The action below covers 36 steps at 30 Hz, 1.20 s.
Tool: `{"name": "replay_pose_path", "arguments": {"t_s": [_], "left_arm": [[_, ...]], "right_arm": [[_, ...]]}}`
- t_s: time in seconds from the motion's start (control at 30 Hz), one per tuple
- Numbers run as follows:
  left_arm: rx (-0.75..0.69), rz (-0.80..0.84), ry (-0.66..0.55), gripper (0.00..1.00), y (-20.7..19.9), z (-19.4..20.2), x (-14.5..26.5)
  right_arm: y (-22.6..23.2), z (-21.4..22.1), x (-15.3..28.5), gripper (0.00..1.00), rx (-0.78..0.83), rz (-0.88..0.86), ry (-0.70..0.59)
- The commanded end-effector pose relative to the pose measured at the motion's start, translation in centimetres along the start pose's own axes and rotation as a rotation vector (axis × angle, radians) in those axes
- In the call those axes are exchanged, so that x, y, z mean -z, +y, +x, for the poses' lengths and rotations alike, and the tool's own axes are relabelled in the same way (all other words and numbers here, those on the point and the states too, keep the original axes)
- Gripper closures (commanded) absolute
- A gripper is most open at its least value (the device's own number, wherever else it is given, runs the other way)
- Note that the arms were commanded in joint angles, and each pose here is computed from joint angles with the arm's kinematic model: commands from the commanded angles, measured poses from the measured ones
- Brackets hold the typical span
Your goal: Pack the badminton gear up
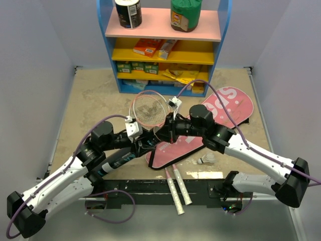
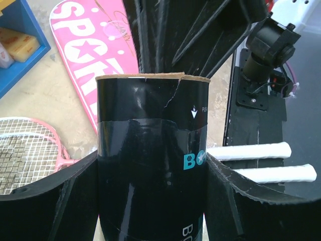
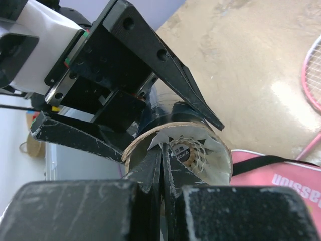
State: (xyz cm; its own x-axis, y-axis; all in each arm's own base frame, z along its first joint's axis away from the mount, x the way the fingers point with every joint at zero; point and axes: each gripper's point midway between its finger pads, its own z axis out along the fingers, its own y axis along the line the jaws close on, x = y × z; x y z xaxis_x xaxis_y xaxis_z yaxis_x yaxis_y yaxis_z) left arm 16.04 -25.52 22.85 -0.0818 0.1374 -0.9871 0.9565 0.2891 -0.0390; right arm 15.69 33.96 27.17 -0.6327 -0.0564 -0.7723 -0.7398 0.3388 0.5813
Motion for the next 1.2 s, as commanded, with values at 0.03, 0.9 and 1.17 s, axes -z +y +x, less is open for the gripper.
{"name": "replay_pose_path", "arguments": {"t_s": [0.03,0.9,1.17], "left_arm": [[-0.093,0.016,-0.151,1.0,-0.6,-4.2,0.5],[-0.109,0.004,-0.179,1.0,-0.9,-5.0,1.3],[-0.096,0.022,-0.16,1.0,-0.8,-4.6,0.6]], "right_arm": [[0.6,3.2,-1.5,1.0,-0.06,-0.103,0.095],[2.3,3.6,-0.3,0.51,-0.071,-0.066,0.141],[2.2,0.6,3.6,0.39,-0.057,0.079,0.014]]}}
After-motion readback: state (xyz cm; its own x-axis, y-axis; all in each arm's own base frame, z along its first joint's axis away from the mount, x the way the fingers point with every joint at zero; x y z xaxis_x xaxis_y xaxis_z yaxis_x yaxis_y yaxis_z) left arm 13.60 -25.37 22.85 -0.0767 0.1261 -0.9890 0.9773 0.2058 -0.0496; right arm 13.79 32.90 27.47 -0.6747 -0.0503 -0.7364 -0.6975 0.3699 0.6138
